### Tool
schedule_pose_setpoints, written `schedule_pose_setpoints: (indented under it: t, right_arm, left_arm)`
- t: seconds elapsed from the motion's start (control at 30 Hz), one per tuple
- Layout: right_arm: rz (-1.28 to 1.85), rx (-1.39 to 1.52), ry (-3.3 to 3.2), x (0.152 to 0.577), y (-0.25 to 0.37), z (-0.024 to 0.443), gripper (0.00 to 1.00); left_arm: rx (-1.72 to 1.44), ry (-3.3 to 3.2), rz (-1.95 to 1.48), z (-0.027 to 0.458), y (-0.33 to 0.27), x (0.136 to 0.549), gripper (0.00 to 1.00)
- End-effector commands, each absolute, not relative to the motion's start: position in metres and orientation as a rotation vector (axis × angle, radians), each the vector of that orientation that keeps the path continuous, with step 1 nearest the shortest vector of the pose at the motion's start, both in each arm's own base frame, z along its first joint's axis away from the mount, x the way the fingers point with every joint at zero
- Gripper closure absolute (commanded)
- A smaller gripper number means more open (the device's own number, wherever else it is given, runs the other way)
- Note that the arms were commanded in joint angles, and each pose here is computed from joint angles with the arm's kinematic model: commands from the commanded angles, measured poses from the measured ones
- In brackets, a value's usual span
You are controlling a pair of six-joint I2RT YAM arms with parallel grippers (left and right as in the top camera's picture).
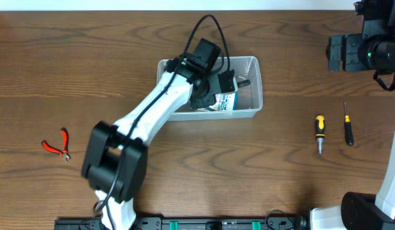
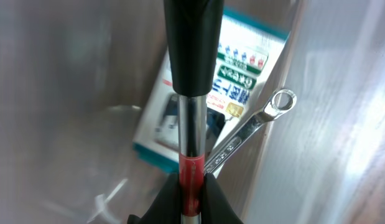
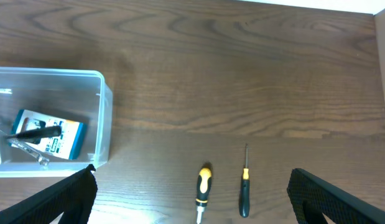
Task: Pack container
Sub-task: 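Carry the hammer right and release it into the container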
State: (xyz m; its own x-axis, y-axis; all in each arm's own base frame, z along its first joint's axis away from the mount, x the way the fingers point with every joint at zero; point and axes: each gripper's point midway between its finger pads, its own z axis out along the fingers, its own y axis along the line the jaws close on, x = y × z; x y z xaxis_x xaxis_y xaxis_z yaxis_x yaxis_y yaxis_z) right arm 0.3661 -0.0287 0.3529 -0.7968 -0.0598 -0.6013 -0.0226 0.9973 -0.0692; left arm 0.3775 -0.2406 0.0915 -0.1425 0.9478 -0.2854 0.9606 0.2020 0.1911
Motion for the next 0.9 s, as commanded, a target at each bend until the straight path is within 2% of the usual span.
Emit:
schedule_pose_setpoints:
  t: [0.0,0.17,0.2,0.27,0.37,0.47,0.57,0.67,0.83,0.87]
  right_arm:
    - [-0.074,-0.073,2.497,0.366,-0.029,0.351,0.01]
    - [-0.075,-0.073,2.497,0.366,-0.029,0.351,0.01]
    - [-0.075,-0.073,2.497,0.366,-0.029,0.351,0.01]
    - [-0.075,-0.073,2.497,0.366,-0.029,0.351,0.01]
    - [-0.075,-0.073,2.497,0.366,-0.029,0.351,0.01]
    - [-0.075,-0.073,2.497,0.366,-0.029,0.351,0.01]
    - [-0.075,-0.073,2.497,0.366,-0.029,0.351,0.01]
    - [-0.075,-0.073,2.497,0.366,-0.029,0.351,0.01]
    - [-0.075,-0.073,2.497,0.366,-0.029,0.351,0.01]
    - [-0.075,-0.073,2.498,0.366,-0.029,0.351,0.01]
  left_arm:
    - [1.831,2.178,-0.049,0.069,-0.232,0.380,0.94]
    - [1.825,2.199,-0.051,0.063,-0.227,0.382,0.91]
    - [1.822,2.200,-0.050,0.063,-0.226,0.383,0.83]
    - [1.819,2.203,-0.050,0.063,-0.225,0.383,0.52]
    - [1.768,2.240,-0.058,0.065,-0.225,0.383,0.38]
    - [1.711,2.258,-0.051,0.077,-0.224,0.383,0.33]
    - [1.652,2.228,0.021,0.109,-0.217,0.387,0.31]
    - [1.491,2.214,0.177,0.156,-0.197,0.396,0.20]
    - [1.006,2.255,0.344,0.245,-0.123,0.399,0.01]
    - [0.878,2.282,0.337,0.259,-0.101,0.394,0.02]
